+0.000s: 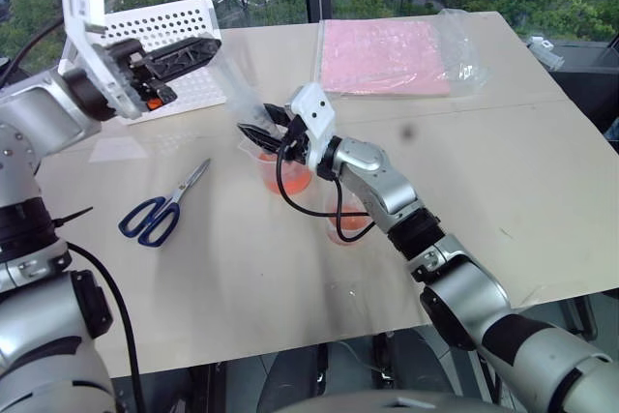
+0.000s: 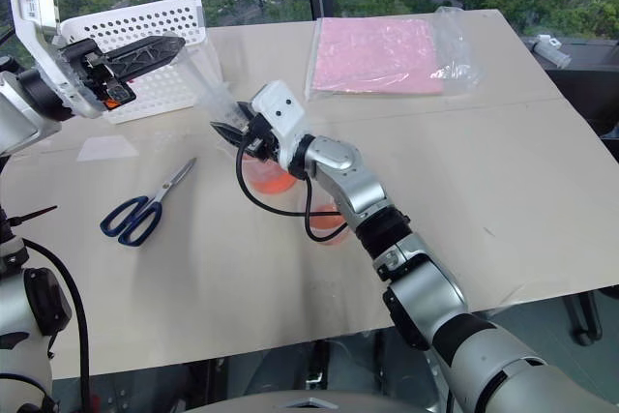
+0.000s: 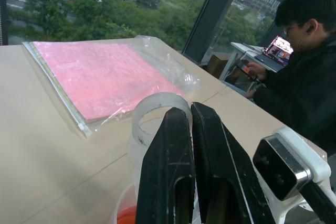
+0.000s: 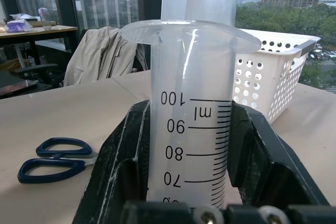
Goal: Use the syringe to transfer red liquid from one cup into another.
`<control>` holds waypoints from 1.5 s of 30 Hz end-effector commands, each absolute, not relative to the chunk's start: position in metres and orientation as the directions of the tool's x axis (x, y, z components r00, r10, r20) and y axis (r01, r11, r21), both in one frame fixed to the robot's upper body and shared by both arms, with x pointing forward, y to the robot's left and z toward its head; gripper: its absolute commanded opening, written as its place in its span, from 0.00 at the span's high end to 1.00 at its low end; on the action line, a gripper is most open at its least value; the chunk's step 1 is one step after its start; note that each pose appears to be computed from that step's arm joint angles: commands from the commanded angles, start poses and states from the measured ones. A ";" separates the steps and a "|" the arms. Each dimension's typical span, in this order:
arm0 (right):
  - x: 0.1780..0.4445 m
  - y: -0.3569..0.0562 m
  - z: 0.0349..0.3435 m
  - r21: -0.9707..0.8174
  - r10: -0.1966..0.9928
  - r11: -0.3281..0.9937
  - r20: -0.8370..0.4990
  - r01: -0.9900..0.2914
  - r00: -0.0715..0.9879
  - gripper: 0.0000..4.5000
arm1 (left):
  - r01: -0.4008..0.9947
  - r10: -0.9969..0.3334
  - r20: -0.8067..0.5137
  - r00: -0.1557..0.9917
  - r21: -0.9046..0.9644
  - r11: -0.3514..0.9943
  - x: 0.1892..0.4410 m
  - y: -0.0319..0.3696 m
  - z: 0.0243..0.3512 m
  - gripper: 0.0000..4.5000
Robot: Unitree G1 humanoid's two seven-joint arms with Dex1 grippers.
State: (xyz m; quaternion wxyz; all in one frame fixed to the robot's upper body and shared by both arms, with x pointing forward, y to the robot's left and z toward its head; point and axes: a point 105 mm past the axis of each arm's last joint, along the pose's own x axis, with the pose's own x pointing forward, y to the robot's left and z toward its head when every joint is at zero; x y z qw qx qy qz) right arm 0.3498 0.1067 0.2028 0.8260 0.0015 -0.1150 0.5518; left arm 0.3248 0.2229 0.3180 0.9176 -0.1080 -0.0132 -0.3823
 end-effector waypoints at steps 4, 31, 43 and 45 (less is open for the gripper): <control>0.318 0.145 0.173 -0.038 0.949 0.287 0.148 -0.957 0.279 0.66 | 0.653 -0.612 0.308 0.728 -0.041 0.756 0.303 0.250 0.373 1.00; 0.322 0.139 0.240 -0.048 0.918 0.290 0.296 -0.956 0.264 0.66 | 0.716 -0.702 0.162 0.694 -0.052 0.696 0.301 0.225 0.326 1.00; 0.326 0.139 0.245 -0.046 0.909 0.304 0.313 -0.951 0.275 0.66 | 0.733 -0.725 0.108 0.680 -0.096 0.673 0.296 0.218 0.306 1.00; 0.326 0.139 0.244 -0.046 0.909 0.305 0.312 -0.951 0.277 0.66 | 0.729 -0.722 0.096 0.685 -0.105 0.677 0.295 0.220 0.301 1.00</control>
